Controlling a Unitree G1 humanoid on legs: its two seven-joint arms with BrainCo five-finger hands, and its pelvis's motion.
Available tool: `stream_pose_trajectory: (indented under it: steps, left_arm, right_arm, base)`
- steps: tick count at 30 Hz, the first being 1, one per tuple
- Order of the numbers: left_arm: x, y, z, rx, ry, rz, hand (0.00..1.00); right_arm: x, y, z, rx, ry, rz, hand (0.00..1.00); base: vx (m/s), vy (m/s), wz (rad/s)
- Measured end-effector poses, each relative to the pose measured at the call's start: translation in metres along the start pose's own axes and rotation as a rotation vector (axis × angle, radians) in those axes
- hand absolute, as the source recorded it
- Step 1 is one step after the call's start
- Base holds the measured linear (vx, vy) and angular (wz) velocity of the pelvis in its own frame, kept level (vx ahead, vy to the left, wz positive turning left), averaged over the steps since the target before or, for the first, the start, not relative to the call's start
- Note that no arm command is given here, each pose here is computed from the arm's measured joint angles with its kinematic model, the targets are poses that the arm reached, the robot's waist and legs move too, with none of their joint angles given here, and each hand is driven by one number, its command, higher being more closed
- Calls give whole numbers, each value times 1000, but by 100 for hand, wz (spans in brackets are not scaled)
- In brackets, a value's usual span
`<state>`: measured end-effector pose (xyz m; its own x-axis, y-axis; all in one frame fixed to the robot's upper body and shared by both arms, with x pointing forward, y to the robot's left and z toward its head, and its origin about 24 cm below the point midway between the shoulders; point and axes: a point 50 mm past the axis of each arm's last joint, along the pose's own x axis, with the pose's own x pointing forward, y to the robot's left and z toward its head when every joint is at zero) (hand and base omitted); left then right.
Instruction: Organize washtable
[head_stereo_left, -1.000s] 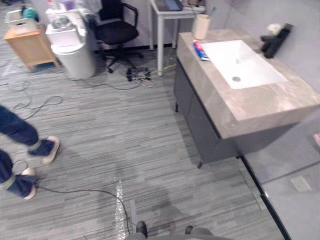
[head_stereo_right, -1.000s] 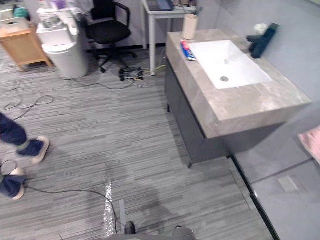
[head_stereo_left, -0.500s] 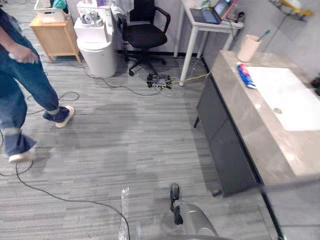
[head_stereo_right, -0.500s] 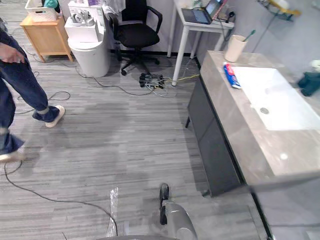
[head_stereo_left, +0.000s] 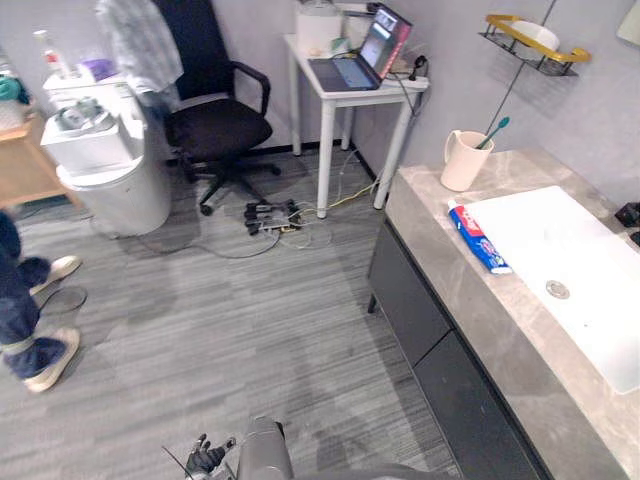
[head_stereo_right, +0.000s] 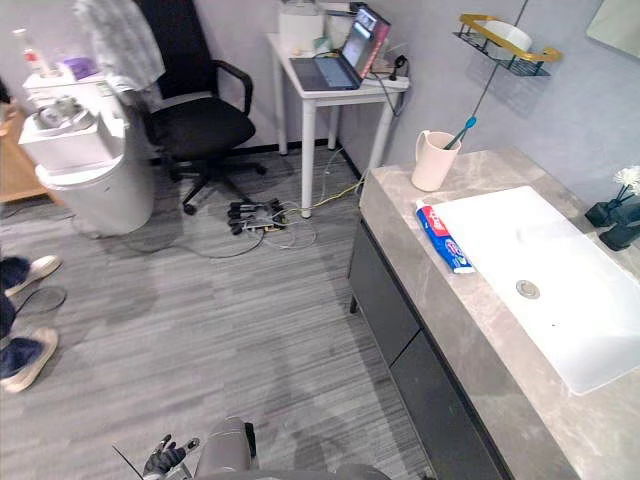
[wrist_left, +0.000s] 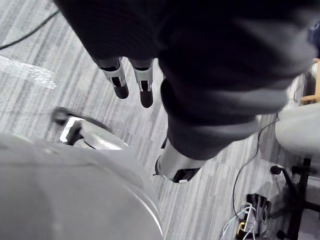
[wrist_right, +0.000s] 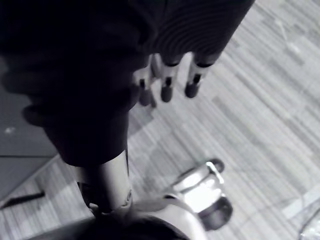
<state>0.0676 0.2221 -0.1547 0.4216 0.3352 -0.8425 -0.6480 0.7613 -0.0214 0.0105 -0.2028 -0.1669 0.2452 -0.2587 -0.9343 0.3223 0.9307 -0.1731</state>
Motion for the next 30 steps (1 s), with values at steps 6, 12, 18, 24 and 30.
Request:
stream_pose_trajectory:
  steps: [6, 12, 18, 24, 30]
  left_arm:
    - [-11, 22, -32, -79, 103, 99, 0]
    - [-4, 16, -21, 47, 99, 68, 0]
    - [4, -9, -15, 125, 117, -3, 0]
    - [5, -31, -18, 173, 137, -91, 0]
    - [6, -34, -7, 123, 79, -99, 0]
  right_arm:
    - [5, 8, 35, 25, -115, -20, 0]
    - [2, 13, 43, 169, -184, 5, 0]
    - [5, 8, 34, 245, -124, -25, 0]
    - [3, -15, -5, 273, 32, -104, 0]
    - [10, -4, 35, 181, -84, -47, 0]
  base:
    - [471, 654, -197]
    - [149, 347, -133]
    - [-8, 19, -141]
    - [144, -168, -80]
    - [321, -87, -67]
